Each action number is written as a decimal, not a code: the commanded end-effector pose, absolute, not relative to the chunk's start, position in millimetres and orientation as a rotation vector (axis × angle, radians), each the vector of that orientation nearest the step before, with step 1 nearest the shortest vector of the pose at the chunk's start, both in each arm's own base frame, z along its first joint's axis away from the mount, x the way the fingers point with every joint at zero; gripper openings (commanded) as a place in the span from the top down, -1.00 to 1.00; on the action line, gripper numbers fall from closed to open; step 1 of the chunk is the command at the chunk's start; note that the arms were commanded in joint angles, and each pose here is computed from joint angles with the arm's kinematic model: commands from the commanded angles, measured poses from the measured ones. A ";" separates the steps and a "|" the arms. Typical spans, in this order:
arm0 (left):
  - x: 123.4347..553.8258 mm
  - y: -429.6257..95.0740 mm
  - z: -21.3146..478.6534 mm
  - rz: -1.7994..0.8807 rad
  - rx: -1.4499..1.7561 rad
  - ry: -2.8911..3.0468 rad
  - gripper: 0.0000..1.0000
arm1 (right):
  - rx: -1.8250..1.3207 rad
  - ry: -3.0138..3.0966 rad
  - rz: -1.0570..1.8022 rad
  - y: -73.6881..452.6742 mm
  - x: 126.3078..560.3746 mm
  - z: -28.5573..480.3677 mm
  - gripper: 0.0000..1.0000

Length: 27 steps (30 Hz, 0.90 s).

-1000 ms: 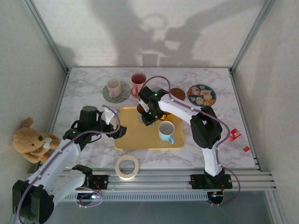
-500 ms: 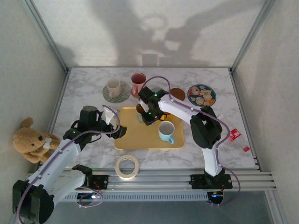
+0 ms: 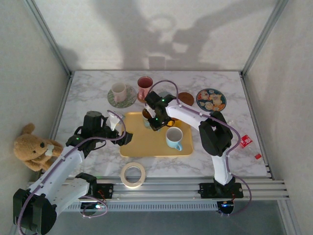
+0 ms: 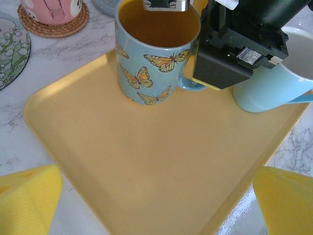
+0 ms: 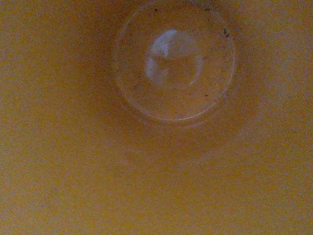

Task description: Place the cup by the coaster

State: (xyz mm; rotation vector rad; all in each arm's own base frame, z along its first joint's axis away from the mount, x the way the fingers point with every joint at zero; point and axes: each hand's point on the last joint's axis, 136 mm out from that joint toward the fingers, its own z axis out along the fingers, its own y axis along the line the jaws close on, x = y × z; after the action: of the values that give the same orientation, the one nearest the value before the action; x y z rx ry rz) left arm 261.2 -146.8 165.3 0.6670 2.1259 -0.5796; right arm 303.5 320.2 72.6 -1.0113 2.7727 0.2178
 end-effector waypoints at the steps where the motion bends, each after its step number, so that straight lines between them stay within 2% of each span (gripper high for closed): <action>1: 264.2 -142.4 168.2 -0.567 0.641 2.134 -0.99 | -0.994 2.750 0.257 325.8 300.1 84.4 0.52; 11: 266.1 -143.1 168.0 -0.568 0.640 2.136 -0.99 | -0.989 2.737 0.262 326.3 299.6 90.7 0.74; 17: 265.0 -143.4 169.5 -0.572 0.637 2.132 -0.99 | -0.987 2.713 0.274 327.2 300.6 100.0 1.00; 27: 266.4 -144.9 183.3 -0.585 0.626 2.090 -0.99 | -0.986 2.631 0.356 331.2 297.8 140.0 1.00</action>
State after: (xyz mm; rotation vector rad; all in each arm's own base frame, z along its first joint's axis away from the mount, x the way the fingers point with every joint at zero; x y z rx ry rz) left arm 261.9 -146.6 163.1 0.6561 2.1388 -0.5830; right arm 300.4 319.5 88.0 -0.9880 2.7587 0.2452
